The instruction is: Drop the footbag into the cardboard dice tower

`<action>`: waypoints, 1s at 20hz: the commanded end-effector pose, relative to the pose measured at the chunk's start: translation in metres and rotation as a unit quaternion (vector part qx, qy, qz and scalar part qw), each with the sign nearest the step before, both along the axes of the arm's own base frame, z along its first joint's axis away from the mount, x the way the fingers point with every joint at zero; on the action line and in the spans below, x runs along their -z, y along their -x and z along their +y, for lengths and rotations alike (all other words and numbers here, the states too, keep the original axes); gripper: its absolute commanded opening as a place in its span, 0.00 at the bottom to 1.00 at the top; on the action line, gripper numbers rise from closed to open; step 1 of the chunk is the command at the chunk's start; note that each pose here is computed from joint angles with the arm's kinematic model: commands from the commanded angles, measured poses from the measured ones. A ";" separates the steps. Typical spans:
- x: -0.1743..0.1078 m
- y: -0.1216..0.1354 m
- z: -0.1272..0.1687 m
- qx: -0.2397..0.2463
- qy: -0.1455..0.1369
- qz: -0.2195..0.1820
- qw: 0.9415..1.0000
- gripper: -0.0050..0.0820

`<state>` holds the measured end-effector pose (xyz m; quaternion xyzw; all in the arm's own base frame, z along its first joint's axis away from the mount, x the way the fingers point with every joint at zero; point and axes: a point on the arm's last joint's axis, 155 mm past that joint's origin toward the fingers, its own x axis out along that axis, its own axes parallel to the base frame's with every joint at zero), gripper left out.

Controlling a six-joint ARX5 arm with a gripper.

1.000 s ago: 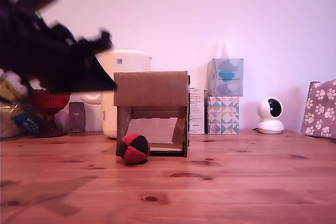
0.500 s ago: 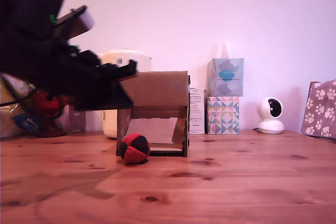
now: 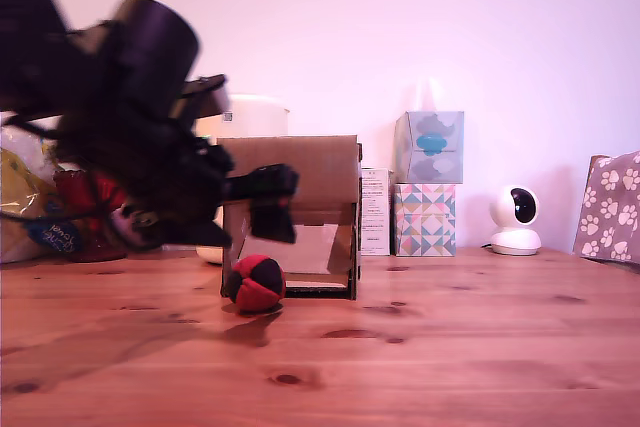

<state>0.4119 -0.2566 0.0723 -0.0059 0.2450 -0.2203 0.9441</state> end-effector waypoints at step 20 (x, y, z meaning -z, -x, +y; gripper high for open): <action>0.041 0.018 0.010 0.025 -0.071 0.132 0.988 0.20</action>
